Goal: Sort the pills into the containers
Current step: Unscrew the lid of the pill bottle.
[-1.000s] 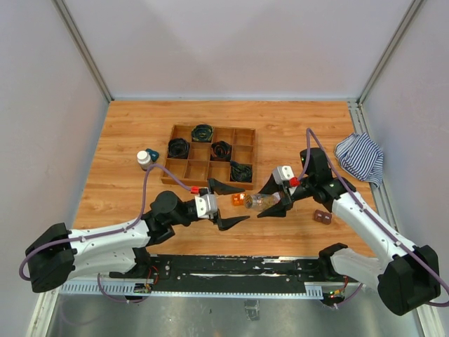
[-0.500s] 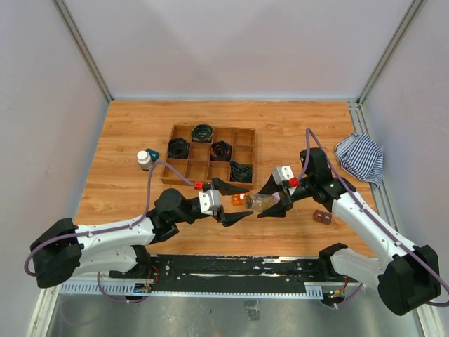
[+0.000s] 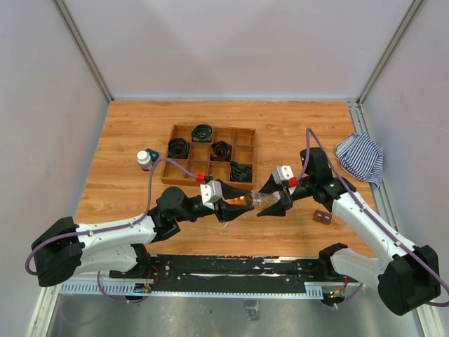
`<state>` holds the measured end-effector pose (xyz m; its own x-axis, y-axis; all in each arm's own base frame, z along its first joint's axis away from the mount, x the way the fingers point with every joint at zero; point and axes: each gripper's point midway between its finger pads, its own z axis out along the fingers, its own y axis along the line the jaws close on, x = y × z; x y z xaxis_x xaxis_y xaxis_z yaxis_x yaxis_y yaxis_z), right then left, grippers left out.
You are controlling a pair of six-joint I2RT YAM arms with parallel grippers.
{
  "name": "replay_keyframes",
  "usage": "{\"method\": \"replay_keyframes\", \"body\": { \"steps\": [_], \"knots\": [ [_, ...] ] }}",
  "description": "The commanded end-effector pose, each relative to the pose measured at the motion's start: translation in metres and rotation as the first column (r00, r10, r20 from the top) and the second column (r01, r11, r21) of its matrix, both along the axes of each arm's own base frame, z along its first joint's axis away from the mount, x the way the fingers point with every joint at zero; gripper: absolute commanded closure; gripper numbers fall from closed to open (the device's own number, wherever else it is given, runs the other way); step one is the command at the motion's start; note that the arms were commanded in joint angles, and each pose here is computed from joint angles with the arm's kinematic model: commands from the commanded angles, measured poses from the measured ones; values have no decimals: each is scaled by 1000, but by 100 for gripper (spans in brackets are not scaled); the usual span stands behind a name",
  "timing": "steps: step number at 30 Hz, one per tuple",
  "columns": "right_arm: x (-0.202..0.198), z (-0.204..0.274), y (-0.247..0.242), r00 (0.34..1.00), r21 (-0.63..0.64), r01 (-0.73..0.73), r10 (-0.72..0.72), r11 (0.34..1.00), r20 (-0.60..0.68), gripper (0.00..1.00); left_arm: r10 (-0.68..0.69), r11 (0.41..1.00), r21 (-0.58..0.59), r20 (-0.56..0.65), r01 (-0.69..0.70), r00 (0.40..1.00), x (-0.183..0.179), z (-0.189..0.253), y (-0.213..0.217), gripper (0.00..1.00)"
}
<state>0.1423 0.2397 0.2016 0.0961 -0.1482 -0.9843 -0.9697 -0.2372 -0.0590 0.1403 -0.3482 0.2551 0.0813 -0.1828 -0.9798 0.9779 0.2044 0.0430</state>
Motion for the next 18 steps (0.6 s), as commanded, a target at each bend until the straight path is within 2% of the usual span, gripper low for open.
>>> {"method": "replay_keyframes", "body": {
  "steps": [1, 5, 13, 18],
  "knots": [
    [-3, 7, 3, 999, 16, -25, 24, 1000, 31, 99, 44, 994, -91, -167, -59, 985, 11, 24, 0, 89],
    [-1, 6, 3, 999, 6, -14, 14, 1000, 31, 99, 110, 978, -130, -339, -162, 934, 16, 27, 4, 100],
    [5, 3, 3, 1000, -13, 12, -11, 1000, 28, 99, 227, 919, -122, -612, -374, 757, 23, 31, 8, 99],
    [8, 2, 4, 1000, -18, 27, -26, 999, 10, 99, 317, 865, -57, -707, -498, 632, 37, 21, 10, 92]
  ]
}}
